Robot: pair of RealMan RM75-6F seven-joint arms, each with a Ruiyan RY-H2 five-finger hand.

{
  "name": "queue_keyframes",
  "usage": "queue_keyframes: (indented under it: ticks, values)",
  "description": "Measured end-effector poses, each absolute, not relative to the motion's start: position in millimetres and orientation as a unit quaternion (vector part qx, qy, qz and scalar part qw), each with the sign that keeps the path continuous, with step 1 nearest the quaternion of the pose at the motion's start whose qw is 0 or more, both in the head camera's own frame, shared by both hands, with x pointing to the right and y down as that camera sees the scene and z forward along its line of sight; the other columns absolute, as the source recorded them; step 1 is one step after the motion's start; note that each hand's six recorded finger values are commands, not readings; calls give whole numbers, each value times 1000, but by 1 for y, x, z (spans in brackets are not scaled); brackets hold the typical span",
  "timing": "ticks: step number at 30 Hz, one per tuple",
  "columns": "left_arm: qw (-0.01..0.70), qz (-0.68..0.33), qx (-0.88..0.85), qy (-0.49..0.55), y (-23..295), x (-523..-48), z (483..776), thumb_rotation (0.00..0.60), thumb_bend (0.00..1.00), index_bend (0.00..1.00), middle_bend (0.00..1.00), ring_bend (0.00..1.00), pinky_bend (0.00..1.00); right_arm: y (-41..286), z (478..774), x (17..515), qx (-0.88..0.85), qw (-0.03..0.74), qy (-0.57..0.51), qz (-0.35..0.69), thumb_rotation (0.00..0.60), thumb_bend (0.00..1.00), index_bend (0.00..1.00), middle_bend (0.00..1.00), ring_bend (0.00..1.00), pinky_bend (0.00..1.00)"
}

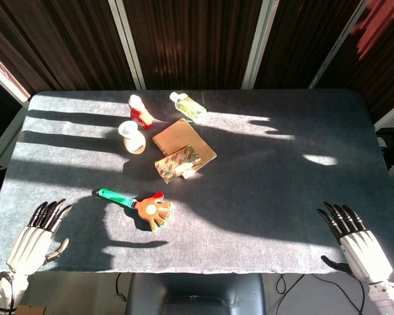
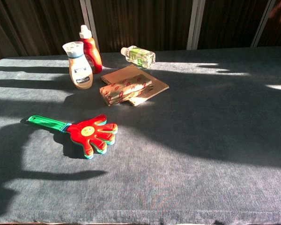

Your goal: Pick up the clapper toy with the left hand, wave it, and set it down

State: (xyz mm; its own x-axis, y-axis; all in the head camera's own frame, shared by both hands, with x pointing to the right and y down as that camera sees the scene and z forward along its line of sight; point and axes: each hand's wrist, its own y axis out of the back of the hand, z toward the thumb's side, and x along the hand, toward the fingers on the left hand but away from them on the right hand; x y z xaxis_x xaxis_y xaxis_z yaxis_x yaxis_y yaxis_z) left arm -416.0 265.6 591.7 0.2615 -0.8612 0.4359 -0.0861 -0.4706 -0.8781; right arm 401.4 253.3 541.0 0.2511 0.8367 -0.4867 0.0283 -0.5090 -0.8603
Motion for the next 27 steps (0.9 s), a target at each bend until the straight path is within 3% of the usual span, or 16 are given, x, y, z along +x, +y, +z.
queue_keyframes:
  ticks: [11,18,27]
  values:
    - [366,-478,-726,332,258,-406,607,600,395,0,0,0,0,254,544,400,-695,380,-308,528,600,140,0,0,0,0]
    - [311,-453,-787,279,231,-380,645,600,396,86,0,0,0,254,549,398,-694,378,-301,533,600,141,0,0,0,0]
    - [307,-437,-820,207,204,-326,692,600,404,159,0,0,0,255,558,396,-698,369,-290,541,600,140,0,0,0,0]
